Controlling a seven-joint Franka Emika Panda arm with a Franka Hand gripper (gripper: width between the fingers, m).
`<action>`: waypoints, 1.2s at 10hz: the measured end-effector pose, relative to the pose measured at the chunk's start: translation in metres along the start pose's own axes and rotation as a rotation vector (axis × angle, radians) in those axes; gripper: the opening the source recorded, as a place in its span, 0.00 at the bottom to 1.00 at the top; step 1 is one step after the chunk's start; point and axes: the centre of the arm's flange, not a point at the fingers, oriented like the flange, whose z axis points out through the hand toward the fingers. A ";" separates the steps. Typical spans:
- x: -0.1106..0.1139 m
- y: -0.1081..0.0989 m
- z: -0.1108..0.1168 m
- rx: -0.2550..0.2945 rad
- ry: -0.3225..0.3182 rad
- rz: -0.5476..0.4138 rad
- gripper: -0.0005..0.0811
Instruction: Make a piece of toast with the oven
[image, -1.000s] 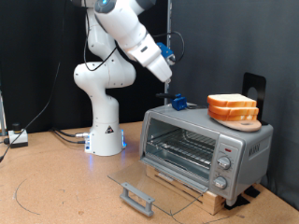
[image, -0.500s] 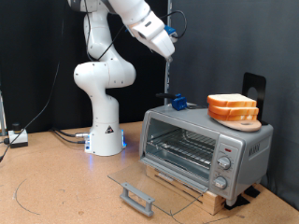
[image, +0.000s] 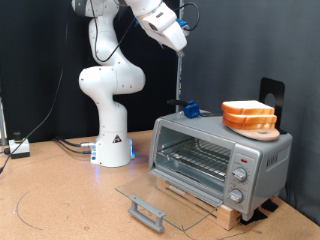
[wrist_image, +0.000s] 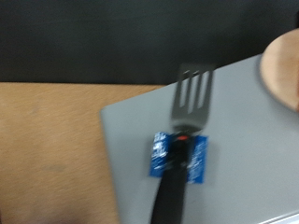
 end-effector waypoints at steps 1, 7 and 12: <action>-0.005 -0.004 0.008 -0.039 0.039 -0.021 0.99; -0.045 -0.008 0.075 -0.219 0.054 0.104 0.99; -0.043 -0.002 0.091 -0.200 0.032 0.124 0.99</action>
